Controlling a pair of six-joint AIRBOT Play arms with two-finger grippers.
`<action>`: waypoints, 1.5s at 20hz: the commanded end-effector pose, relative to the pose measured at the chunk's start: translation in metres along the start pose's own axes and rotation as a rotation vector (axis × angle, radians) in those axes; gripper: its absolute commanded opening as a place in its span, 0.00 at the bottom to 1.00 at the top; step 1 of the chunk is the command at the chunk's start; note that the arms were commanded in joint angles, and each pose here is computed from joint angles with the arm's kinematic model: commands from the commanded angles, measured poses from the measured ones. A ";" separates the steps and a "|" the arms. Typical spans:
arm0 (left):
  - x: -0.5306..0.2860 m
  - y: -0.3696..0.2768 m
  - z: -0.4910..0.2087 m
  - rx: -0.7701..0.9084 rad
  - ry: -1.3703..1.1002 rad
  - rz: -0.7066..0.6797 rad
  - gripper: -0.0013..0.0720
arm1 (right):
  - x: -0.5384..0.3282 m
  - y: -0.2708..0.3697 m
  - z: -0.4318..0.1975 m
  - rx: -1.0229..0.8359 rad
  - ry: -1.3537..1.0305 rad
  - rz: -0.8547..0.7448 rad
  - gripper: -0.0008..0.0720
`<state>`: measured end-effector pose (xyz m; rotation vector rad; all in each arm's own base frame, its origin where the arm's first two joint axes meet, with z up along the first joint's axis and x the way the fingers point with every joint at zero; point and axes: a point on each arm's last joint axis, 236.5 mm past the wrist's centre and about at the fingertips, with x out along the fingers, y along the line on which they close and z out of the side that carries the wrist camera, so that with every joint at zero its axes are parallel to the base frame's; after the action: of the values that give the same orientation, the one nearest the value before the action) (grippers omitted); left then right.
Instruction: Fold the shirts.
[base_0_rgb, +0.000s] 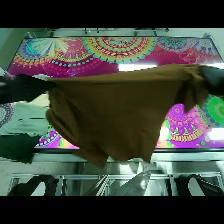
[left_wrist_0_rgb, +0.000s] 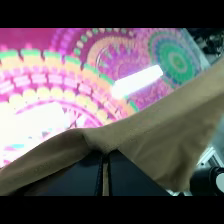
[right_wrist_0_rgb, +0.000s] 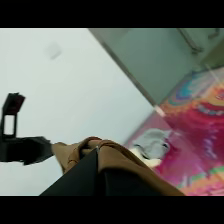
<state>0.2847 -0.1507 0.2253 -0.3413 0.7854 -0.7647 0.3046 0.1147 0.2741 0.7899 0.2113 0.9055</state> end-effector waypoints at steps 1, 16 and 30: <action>0.064 0.069 -0.033 -0.095 0.130 -0.003 0.05 | 0.028 -0.125 -0.028 -0.027 0.076 -0.347 0.04; 0.149 0.229 -0.064 -0.413 0.318 0.003 0.99 | -0.059 -0.277 -0.101 0.345 0.430 -0.701 0.49; 0.234 0.186 -0.166 -0.447 0.612 -0.053 0.97 | -0.114 -0.226 -0.290 0.739 0.539 -0.807 0.52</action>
<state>0.3699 -0.1850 -0.0920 -0.5602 1.4914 -0.7493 0.2460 0.0844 -0.0973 1.0054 1.2722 0.2119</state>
